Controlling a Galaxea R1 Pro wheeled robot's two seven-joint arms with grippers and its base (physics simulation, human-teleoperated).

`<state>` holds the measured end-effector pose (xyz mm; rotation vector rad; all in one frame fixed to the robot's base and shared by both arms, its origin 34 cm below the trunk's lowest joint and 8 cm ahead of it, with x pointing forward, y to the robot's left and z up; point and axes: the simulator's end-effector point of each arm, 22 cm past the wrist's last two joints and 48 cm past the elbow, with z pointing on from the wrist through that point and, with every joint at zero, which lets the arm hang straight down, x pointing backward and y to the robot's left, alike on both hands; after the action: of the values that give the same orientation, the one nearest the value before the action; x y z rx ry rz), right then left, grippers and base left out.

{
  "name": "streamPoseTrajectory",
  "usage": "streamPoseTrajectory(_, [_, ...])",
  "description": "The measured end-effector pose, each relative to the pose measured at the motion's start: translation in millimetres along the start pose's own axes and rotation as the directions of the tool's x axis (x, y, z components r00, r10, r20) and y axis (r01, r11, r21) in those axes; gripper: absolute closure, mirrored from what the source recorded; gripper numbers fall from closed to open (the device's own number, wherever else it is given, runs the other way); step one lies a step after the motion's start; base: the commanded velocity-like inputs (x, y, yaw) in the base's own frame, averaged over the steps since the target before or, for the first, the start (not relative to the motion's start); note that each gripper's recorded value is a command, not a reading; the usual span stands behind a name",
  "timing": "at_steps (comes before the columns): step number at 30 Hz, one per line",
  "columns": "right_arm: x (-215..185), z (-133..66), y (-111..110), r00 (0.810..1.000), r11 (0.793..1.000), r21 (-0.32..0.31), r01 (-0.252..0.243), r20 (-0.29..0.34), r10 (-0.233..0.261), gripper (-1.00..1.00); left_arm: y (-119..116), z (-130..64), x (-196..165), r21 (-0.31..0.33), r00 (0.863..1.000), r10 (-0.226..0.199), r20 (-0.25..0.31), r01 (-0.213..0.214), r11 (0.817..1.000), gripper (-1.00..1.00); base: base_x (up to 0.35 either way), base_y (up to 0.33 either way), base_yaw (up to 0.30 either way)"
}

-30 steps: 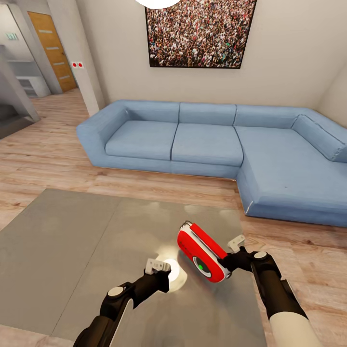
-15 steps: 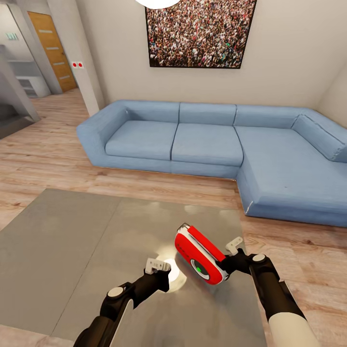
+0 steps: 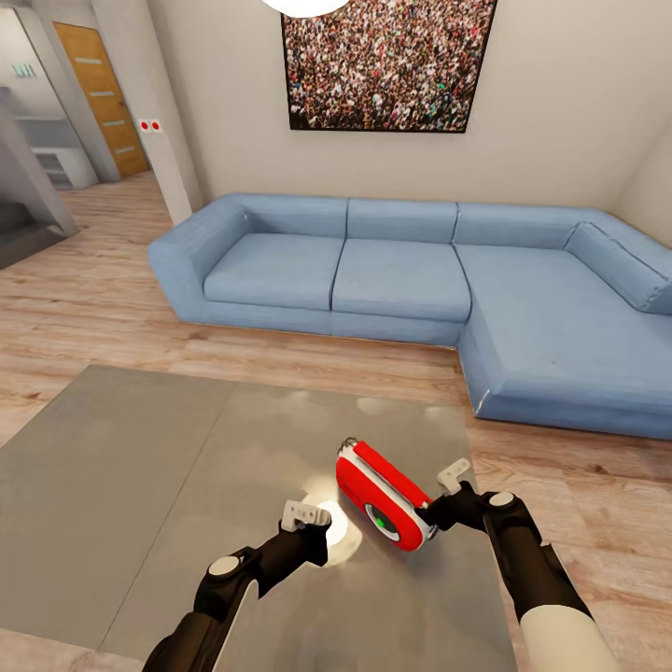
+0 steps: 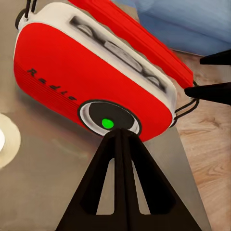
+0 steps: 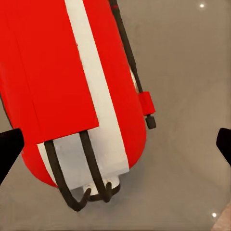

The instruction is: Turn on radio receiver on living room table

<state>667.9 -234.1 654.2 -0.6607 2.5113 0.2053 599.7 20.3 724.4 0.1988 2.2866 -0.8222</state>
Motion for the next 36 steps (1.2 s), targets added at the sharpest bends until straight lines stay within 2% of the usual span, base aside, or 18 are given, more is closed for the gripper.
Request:
streamPoseTrajectory(12, [1.3,-0.9,-1.9,1.0,1.0,0.0,0.0,-0.002,0.0,-1.0,-0.1,0.1,-0.5,0.0,1.0,0.001,0.0,-0.001,1.0,1.0,0.0,0.0,0.0])
streamPoseTrajectory(17, [-12.0,-8.1,-5.4,1.0,1.0,0.0,0.012,0.023,-0.012,-1.0,-0.2,0.1,-0.2,0.0,1.0,0.002,0.0,-0.002,1.0,1.0,0.0,0.0,0.0])
streamPoseTrajectory(21, [-51.2,-35.8,-2.8,0.995,0.998,-0.049,0.042,0.093,-0.037,-1.0,0.0,0.0,-0.1,0.0,1.0,0.002,0.0,-0.002,1.0,1.0,0.0,0.0,0.0])
streamPoseTrajectory(23, [-73.9,-62.4,-2.8,0.993,0.996,-0.079,0.032,0.12,-0.022,-1.0,0.0,0.0,-0.2,0.0,1.0,0.002,0.0,-0.002,1.0,1.0,0.0,0.0,0.0])
streamPoseTrajectory(27, [-102.6,-101.2,-9.0,0.987,0.997,-0.077,0.003,0.159,0.009,-1.0,0.1,0.1,0.2,-0.001,1.0,0.002,-0.002,-0.002,1.0,1.0,0.0,0.0,0.0])
streamPoseTrajectory(31, [-109.4,-113.0,-11.3,0.985,0.997,-0.076,-0.011,0.17,0.024,-1.0,0.0,0.0,0.4,-0.002,1.0,0.003,-0.006,-0.003,1.0,1.0,0.0,0.0,0.0])
streamPoseTrajectory(36, [-108.5,-114.3,-12.9,0.986,0.997,-0.071,-0.014,0.165,0.025,-1.0,-0.4,-0.2,1.0,-0.001,1.0,0.002,-0.01,-0.002,1.0,1.0,0.0,0.0,0.0])
